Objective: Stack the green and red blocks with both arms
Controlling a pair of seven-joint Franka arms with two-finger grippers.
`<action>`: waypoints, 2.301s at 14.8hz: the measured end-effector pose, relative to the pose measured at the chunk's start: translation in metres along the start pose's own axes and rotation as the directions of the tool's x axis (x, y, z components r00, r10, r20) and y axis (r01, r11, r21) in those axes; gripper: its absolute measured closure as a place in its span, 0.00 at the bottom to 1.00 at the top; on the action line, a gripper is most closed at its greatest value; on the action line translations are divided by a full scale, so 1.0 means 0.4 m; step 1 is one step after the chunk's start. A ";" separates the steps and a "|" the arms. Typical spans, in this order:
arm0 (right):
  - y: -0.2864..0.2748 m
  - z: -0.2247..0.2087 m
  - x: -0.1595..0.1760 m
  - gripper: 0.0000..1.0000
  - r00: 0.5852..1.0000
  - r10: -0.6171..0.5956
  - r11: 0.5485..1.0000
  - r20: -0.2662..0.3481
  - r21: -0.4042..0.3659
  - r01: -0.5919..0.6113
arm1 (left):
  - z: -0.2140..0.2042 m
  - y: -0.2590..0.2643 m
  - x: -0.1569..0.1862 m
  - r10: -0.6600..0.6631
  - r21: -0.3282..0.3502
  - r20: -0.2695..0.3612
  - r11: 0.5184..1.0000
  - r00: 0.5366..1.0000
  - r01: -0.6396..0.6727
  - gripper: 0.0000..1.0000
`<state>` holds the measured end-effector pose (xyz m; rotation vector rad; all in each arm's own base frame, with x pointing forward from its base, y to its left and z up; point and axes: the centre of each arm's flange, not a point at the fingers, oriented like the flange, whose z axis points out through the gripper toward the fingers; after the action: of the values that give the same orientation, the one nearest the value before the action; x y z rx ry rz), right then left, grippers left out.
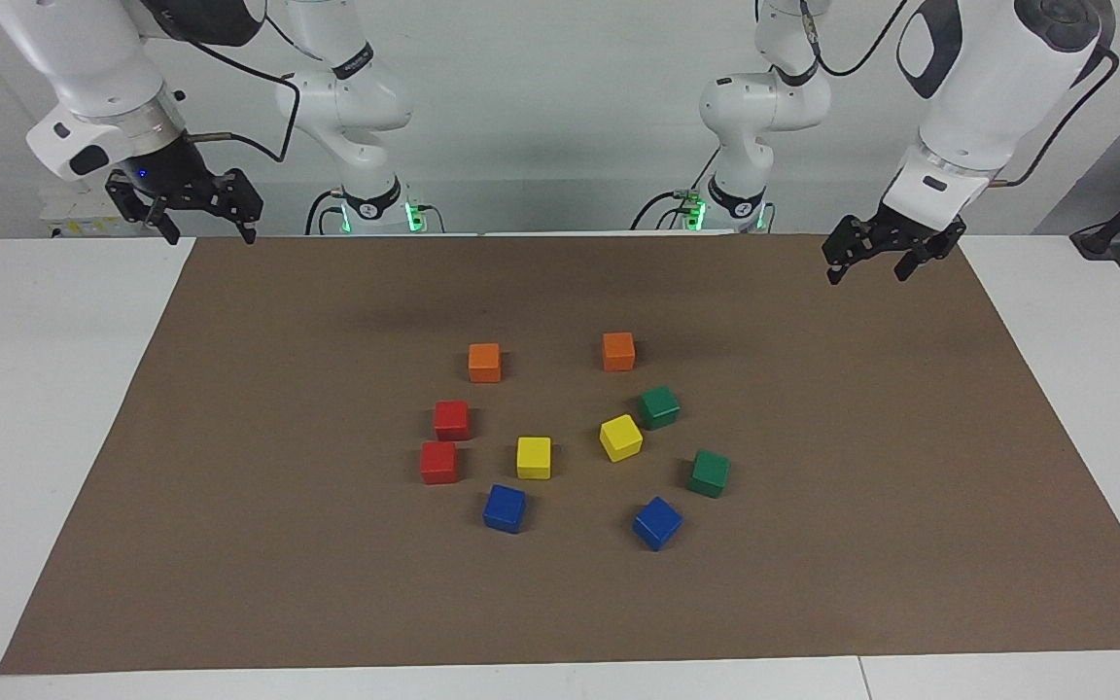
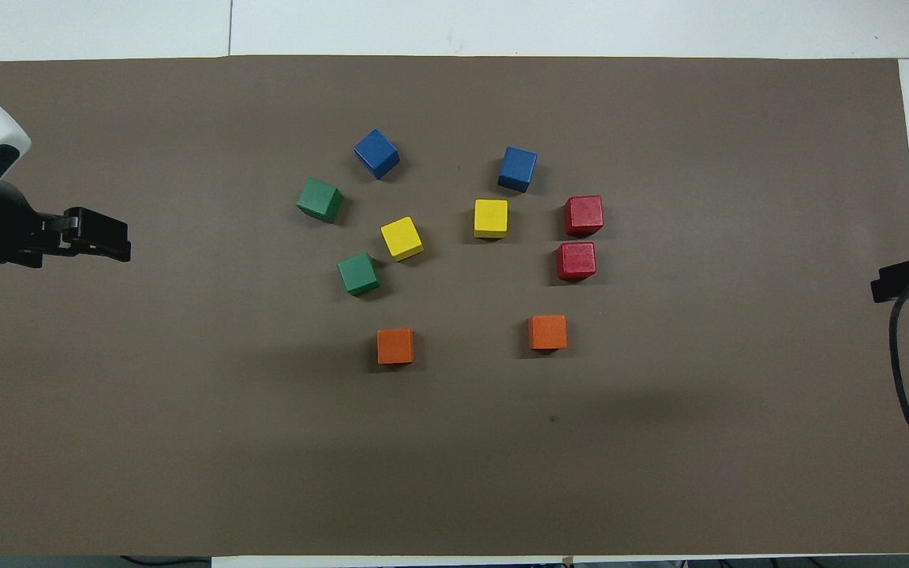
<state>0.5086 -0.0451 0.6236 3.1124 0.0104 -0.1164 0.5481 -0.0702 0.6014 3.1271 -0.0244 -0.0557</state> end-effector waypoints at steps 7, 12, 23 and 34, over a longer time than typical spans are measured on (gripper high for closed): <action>0.000 0.000 0.000 0.00 1.000 0.005 1.000 0.000 0.000 -0.005 | 0.000 0.000 0.000 0.000 0.000 0.000 1.000 1.000 0.000 0.00; 0.002 0.001 0.000 0.00 1.000 0.007 1.000 0.001 0.000 -0.007 | 0.000 0.000 0.000 0.000 0.000 0.000 1.000 1.000 0.000 0.00; -0.012 0.000 0.001 0.00 1.000 0.019 1.000 0.000 0.001 -0.019 | 0.000 0.000 0.000 0.000 0.000 0.000 1.000 1.000 0.000 0.00; -0.110 0.023 0.081 0.00 0.998 0.058 0.998 -0.013 0.033 -0.057 | 0.000 -0.004 0.000 -0.006 0.000 0.000 1.000 1.000 0.006 0.00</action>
<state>0.5401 -0.0011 0.6110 3.1425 -0.0814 -0.0950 0.5483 -0.0687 0.6014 3.1271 -0.0157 -0.0550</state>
